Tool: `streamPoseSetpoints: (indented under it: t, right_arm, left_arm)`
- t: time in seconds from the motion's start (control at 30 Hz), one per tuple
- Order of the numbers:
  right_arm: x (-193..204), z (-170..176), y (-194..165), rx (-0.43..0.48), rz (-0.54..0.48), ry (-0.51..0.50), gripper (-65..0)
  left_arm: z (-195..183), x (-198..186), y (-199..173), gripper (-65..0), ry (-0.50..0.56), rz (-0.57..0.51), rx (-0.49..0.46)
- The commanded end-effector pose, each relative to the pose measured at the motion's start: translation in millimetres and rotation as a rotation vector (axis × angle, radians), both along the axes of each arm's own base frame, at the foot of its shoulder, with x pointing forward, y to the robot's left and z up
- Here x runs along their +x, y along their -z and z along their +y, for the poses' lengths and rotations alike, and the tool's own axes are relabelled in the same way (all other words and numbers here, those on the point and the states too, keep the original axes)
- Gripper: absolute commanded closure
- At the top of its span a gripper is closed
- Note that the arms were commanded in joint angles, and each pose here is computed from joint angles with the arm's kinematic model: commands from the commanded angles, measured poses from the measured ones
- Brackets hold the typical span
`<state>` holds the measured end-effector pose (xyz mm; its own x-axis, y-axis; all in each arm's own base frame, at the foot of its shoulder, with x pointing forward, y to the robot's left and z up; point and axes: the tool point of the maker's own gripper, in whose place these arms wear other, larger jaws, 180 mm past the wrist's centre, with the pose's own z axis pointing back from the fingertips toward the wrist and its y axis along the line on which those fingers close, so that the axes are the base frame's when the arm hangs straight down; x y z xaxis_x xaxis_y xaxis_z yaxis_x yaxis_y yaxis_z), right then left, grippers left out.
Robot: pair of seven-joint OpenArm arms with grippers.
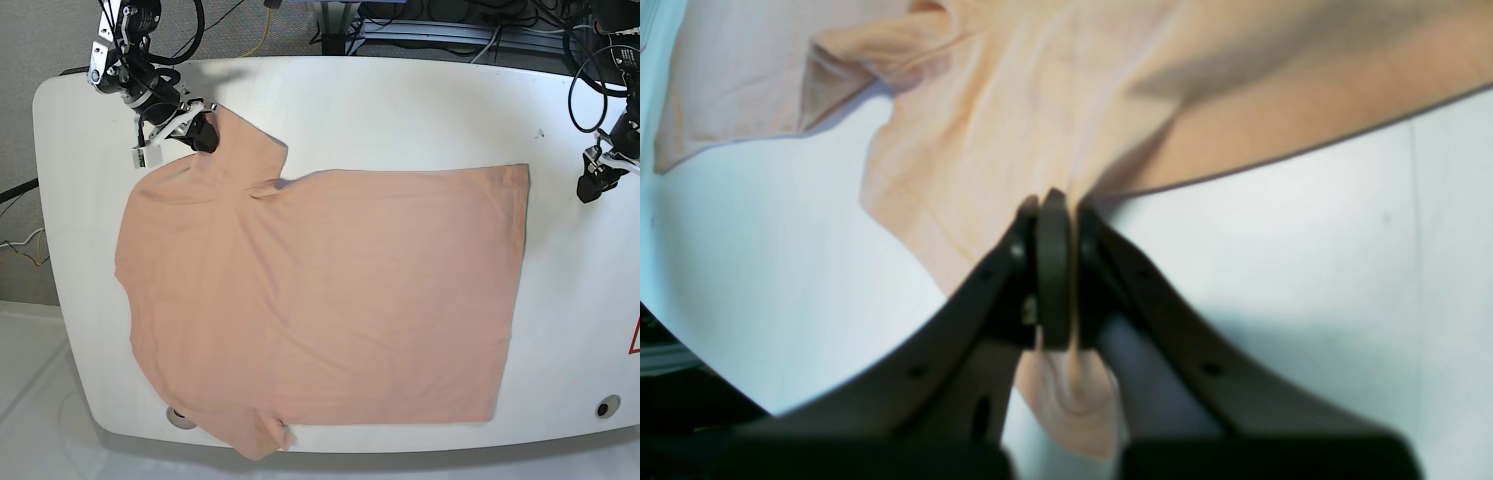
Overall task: Fold the T-shirt properly
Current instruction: 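Move the left gripper to the other shoulder corner and grasp it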
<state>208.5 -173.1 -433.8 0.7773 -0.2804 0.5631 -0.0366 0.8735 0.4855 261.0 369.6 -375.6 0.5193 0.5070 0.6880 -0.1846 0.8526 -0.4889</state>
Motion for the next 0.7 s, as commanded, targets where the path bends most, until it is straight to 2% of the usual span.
streamPoseSetpoints:
  t: [0.0, 0.4, 0.67]
  right_arm:
    - [-6.6, -4.3, 5.0, -0.031, 0.037, -0.012, 0.0]
    - [-1.1, -3.9, 0.4, -0.024, 0.015, -0.011, 0.0]
    - [-0.7, -1.9, -0.7, -0.014, 0.006, -0.010, 0.0]
  left_arm:
    - [10.8, 11.5, -15.7, -35.3, -0.004, -0.043, 0.025]
    - [-2.8, 9.8, -9.1, -31.9, 0.004, -0.055, 0.002]
    - [-19.4, 1.2, 5.2, -32.8, -0.017, -0.052, -0.067]
